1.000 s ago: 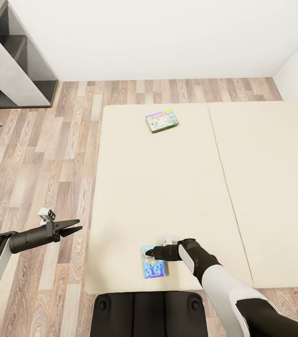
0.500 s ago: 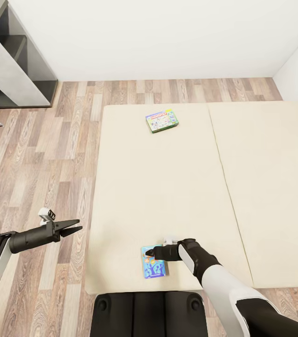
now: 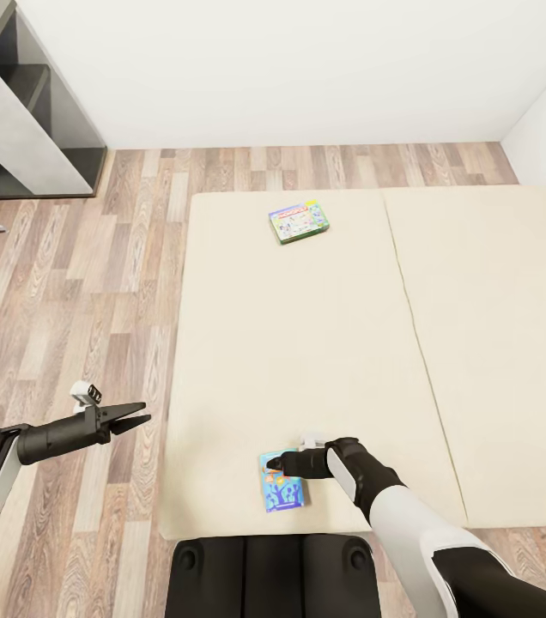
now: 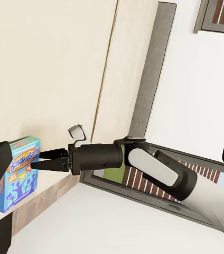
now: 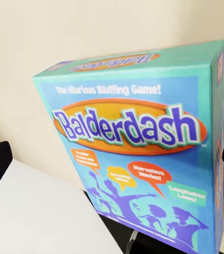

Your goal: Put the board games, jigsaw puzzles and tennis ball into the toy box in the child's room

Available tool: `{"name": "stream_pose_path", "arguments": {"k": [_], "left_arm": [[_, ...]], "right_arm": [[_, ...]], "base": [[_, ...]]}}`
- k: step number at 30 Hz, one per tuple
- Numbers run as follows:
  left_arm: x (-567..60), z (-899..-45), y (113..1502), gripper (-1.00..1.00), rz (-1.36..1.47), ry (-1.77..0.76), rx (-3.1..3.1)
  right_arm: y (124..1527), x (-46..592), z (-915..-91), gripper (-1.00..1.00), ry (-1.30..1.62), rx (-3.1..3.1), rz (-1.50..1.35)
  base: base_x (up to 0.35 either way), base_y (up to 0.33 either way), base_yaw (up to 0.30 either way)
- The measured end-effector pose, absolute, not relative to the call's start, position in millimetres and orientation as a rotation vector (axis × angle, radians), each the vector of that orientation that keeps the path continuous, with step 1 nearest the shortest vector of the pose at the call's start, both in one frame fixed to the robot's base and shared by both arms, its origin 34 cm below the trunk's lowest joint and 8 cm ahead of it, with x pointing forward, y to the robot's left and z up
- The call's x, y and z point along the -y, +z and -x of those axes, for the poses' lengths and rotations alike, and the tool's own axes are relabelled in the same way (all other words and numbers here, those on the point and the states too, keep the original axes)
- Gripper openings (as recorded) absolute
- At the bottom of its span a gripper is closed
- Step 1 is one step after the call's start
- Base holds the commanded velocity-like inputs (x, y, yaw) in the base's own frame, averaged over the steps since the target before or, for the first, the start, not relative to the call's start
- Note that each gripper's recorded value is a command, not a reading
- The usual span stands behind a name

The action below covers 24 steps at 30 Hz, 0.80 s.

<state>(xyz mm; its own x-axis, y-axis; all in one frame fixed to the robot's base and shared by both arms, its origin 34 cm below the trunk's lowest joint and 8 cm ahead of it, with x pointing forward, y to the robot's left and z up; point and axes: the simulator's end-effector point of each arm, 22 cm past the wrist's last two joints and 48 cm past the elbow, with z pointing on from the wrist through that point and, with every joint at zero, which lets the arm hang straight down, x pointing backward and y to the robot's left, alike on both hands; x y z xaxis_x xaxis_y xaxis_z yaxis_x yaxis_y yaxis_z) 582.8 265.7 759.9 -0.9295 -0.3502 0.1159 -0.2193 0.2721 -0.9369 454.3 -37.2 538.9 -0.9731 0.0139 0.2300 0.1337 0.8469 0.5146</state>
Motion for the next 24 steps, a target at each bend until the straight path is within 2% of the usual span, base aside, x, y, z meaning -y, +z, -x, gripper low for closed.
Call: {"name": "stream_pose_path", "arguments": {"k": [24], "left_arm": [[-265.8,-582.9,760.0,1.0,0.543,-1.747,-2.412]], "right_arm": [[538.8,37.2,-454.3,1.0,-0.805,2.807,0.114]], "base": [[0.0,0.016,0.0]]}}
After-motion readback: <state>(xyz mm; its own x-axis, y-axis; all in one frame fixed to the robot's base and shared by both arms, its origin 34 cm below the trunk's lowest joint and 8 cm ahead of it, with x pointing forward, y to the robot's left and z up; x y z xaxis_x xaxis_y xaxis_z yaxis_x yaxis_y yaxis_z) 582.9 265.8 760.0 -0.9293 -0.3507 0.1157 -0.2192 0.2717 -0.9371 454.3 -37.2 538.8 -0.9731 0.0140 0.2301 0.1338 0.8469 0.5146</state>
